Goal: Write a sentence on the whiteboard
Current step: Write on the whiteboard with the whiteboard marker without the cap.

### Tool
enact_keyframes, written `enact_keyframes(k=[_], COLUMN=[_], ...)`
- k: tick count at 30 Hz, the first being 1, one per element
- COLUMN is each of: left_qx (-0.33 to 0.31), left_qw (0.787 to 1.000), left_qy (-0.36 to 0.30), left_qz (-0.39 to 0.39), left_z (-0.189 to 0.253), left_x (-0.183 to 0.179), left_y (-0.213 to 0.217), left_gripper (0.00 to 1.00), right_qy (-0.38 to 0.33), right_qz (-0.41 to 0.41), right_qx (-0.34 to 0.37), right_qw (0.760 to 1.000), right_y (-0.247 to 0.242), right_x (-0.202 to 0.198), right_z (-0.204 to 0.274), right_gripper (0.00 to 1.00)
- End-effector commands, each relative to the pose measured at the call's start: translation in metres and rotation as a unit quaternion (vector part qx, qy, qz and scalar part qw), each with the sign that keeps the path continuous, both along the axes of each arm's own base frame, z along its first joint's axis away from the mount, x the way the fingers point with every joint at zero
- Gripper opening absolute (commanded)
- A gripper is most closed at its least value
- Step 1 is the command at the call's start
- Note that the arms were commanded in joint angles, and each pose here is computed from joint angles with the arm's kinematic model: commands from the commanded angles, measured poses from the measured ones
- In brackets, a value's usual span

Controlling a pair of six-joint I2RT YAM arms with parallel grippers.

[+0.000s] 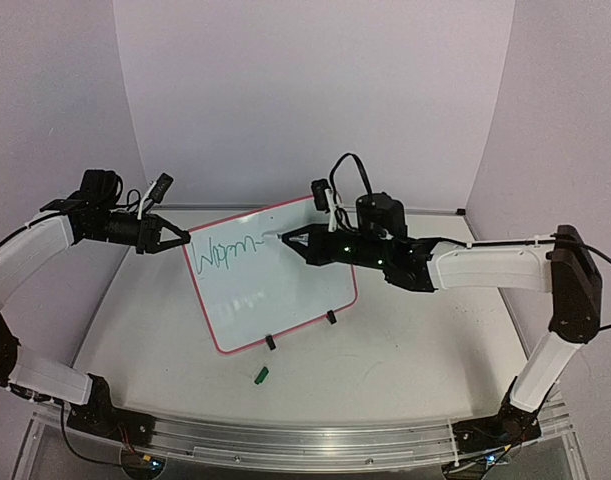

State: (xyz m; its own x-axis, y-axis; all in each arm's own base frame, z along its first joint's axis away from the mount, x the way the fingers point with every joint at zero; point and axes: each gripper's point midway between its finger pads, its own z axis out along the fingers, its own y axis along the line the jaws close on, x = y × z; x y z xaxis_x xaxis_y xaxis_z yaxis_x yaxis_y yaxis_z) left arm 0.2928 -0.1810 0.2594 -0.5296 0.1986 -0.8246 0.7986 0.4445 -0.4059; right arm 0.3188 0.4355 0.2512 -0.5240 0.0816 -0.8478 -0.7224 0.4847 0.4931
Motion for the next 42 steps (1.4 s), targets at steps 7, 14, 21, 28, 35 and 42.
enact_keyframes(k=[7,14,21,28,35,42], left_qx=[0.004,0.006,0.006,0.007,0.008,0.008], left_qw=[1.0,1.0,1.0,1.0,1.0,1.0], left_qy=[-0.007,-0.007,-0.006,-0.006,-0.005,-0.003], left_qz=[-0.004,-0.003,-0.004,-0.004,-0.003,-0.002], left_z=[0.004,0.003,0.003,0.003,0.001,0.001], left_x=[-0.005,-0.004,-0.005,-0.005,-0.004,-0.003], left_y=[-0.003,-0.003,-0.003,-0.003,-0.003,-0.003], left_gripper=[0.0,0.0,0.0,0.0,0.0,0.0], right_qy=[-0.008,0.005,0.023,0.05,0.054,0.03], right_qz=[0.005,0.004,0.006,0.013,0.006,-0.019], right_qx=[0.028,0.025,0.015,0.003,-0.001,0.003], right_qw=[1.0,1.0,1.0,0.999,0.999,0.999], right_y=[0.01,0.01,0.008,0.005,0.001,-0.008], right_x=[0.019,0.024,0.02,0.013,0.012,0.017], right_z=[0.016,0.006,-0.011,-0.034,-0.039,-0.021], right_gripper=[0.0,0.0,0.0,0.0,0.0,0.0])
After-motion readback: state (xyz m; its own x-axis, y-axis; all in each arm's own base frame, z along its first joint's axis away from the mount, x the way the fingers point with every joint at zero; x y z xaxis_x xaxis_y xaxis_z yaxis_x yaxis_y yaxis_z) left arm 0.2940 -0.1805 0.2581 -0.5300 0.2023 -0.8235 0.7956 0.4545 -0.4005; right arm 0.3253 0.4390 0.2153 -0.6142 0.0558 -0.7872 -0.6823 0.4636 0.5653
